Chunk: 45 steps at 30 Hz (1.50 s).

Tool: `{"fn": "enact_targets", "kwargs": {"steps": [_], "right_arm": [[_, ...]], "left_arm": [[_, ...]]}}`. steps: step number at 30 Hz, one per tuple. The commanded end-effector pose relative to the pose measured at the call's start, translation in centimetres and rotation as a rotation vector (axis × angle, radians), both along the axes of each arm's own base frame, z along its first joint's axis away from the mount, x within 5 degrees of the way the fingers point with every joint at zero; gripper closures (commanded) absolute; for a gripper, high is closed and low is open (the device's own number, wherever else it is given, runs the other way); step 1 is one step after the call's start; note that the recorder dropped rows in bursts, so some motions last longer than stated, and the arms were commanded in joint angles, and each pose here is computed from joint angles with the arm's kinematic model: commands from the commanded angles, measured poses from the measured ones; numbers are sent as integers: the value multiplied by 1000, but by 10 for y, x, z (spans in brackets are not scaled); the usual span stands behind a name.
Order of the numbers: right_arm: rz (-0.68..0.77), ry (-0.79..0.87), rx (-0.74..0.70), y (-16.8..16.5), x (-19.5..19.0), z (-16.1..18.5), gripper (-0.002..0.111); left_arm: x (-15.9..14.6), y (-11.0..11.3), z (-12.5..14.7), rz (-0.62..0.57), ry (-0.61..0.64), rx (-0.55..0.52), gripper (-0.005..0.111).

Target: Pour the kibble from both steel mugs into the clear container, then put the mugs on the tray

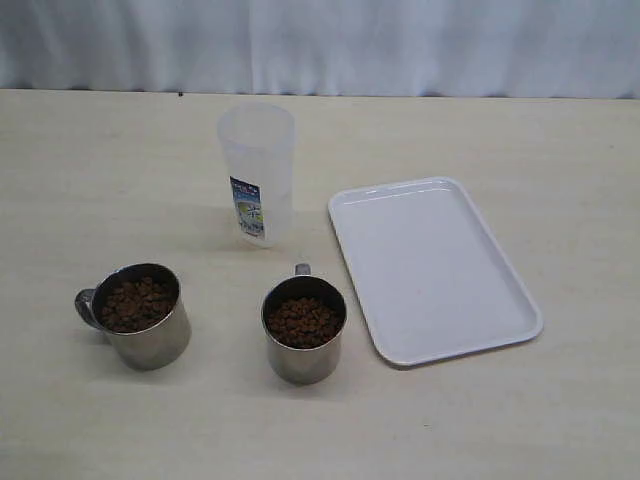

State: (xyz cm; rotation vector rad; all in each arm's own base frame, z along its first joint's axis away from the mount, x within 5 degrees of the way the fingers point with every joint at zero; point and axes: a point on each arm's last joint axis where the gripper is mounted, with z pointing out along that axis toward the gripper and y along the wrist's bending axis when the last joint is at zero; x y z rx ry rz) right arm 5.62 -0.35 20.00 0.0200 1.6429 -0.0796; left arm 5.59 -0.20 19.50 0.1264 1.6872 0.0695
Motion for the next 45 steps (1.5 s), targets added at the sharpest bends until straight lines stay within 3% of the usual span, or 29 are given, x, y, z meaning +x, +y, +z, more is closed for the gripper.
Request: {"fn": "enact_targets", "kwargs": {"steps": [1, 5, 11, 17, 19, 25, 34, 41, 45], "right_arm": [[0, 2, -1, 0, 0, -1, 103], [-1, -62, -34, 0, 0, 5, 103], [-4, -222, 37, -1, -1, 19, 103], [-20, -385, 330, -5, -4, 31, 103], [-14, -382, 358, -5, -4, 30, 103], [127, -179, 296, 8, 12, 19, 103], [788, 189, 47, 77, 34, -13, 103], [979, 460, -79, 121, 53, -38, 103], [1017, 526, -96, 146, 73, -45, 91]], "left_arm": [[0, 0, 0, -7, -12, -2, 107], [0, 0, 0, -7, -12, -2, 107], [0, 0, 0, -7, -12, -2, 107], [0, 0, 0, -7, -12, -2, 107], [0, 0, 0, -7, -12, -2, 107], [0, 0, 0, -7, -12, -2, 107], [0, 0, 0, -7, -12, -2, 107], [0, 0, 0, -7, -12, -2, 107], [0, 0, 0, -7, -12, -2, 107]]}}
